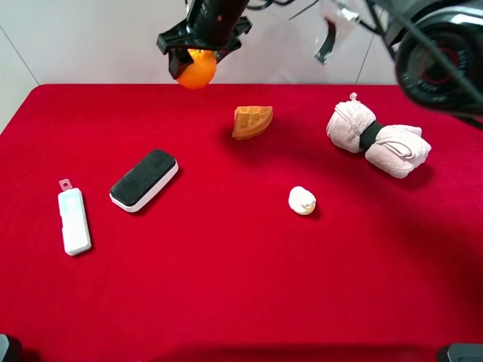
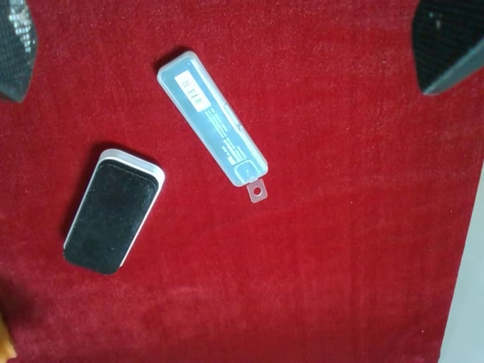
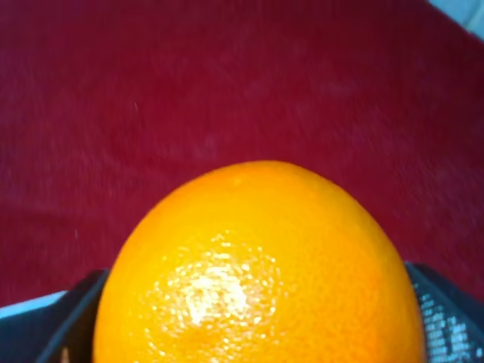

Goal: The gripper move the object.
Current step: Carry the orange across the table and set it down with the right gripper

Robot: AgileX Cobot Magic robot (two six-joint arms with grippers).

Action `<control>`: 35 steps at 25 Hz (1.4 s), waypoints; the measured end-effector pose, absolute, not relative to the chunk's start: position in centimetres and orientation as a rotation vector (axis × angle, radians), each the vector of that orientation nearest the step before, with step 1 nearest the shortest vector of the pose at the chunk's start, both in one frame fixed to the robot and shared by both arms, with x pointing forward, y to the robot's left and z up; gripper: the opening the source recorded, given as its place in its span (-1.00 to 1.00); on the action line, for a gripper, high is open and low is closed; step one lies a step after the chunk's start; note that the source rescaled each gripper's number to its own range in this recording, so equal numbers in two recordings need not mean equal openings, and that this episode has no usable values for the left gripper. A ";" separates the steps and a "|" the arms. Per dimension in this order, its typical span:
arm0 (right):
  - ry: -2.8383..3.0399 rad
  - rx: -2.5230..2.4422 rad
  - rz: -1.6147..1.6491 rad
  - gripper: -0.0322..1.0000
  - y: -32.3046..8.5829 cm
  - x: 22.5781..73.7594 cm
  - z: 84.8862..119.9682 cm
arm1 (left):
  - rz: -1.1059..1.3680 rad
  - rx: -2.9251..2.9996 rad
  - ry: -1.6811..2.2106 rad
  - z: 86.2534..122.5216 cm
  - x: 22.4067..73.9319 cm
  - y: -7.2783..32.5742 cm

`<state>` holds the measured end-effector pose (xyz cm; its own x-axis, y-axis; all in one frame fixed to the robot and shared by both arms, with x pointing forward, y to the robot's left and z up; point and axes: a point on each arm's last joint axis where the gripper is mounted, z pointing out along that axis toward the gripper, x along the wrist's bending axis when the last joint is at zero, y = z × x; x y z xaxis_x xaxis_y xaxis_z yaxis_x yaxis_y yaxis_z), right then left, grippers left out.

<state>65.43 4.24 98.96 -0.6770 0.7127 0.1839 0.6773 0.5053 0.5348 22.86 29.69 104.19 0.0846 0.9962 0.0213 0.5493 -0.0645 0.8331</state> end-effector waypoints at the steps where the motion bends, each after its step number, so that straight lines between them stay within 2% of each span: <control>1: 2.658 1.240 0.931 -0.94 4.4 65.7 98.5 | 0.850 1.696 1.540 104.2 22.9 29.7; 10: 2.560 1.254 1.024 -0.94 5.4 67.3 95.0 | 0.850 1.696 1.540 104.2 22.9 29.7; 20: 2.573 1.263 0.947 -0.94 5.2 67.9 91.0 | 0.850 1.696 1.540 104.2 22.9 29.7; 35: 2.590 1.290 0.895 -0.94 4.8 68.3 88.6 | 0.850 1.696 1.540 104.2 22.9 29.7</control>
<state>68.31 4.79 88.63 -0.6319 0.7594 0.1551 0.6931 0.4641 0.5515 22.86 29.69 104.19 0.0846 0.9962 0.0213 0.5493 -0.0645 0.8331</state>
